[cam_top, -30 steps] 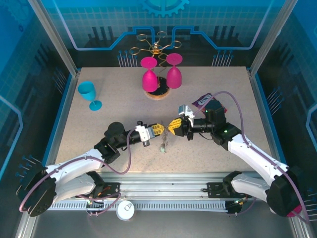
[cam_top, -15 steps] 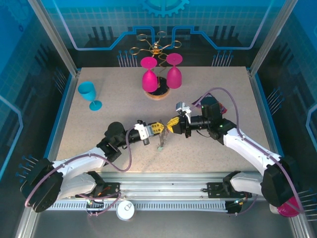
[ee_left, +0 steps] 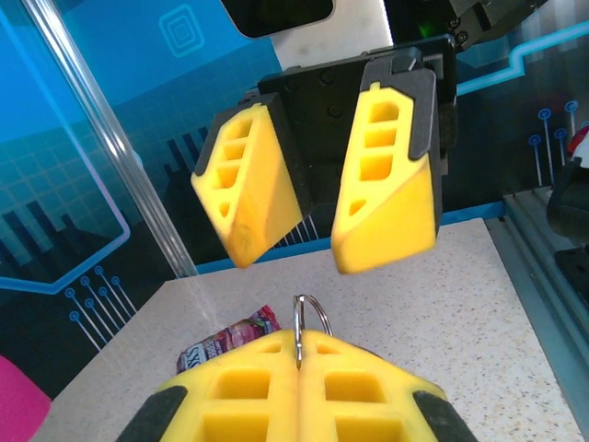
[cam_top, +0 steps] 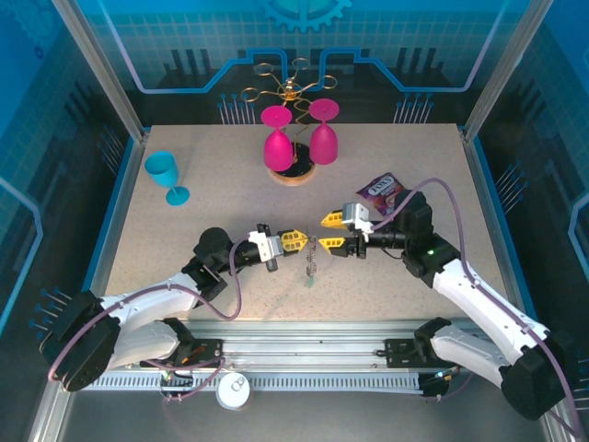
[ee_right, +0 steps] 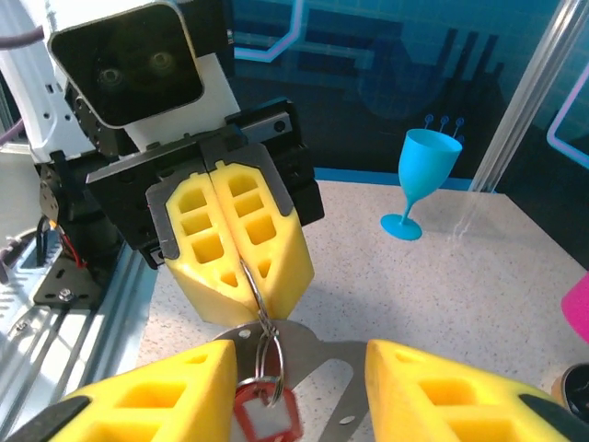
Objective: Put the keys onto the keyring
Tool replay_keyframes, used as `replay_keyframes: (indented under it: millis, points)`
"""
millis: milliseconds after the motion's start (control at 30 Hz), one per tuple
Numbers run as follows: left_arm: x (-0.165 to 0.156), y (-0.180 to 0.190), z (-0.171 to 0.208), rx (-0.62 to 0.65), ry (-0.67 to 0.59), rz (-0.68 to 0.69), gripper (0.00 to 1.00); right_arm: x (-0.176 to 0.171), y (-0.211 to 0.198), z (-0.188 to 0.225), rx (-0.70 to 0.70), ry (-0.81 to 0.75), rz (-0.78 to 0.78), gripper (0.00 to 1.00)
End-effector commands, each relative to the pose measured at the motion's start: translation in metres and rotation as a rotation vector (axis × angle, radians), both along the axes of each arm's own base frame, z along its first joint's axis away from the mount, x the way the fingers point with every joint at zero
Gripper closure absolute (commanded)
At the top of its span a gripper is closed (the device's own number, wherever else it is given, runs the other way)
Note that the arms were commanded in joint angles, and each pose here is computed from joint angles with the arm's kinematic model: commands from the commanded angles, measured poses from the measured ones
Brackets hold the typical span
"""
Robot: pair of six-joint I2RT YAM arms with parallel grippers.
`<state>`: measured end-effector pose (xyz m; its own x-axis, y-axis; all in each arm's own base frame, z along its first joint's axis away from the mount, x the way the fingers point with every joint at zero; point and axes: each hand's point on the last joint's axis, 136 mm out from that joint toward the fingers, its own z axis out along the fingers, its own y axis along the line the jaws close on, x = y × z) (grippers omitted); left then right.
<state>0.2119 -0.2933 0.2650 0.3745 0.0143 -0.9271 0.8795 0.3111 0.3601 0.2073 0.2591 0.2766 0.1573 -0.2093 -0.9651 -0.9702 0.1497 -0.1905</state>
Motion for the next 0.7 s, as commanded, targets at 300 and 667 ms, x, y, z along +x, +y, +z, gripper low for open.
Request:
replay_keyframes:
  millis: [300, 667]
  points:
    - [-0.005, -0.002, 0.013, -0.04, -0.016, -0.046, 1.0, -0.003, 0.022, -0.003, -0.067, -0.12, 0.101, 0.76]
    - [0.009, 0.0, 0.012, -0.052, 0.03, 0.021, 0.99, 0.0, 0.028, -0.007, -0.181, -0.097, 0.096, 1.0]
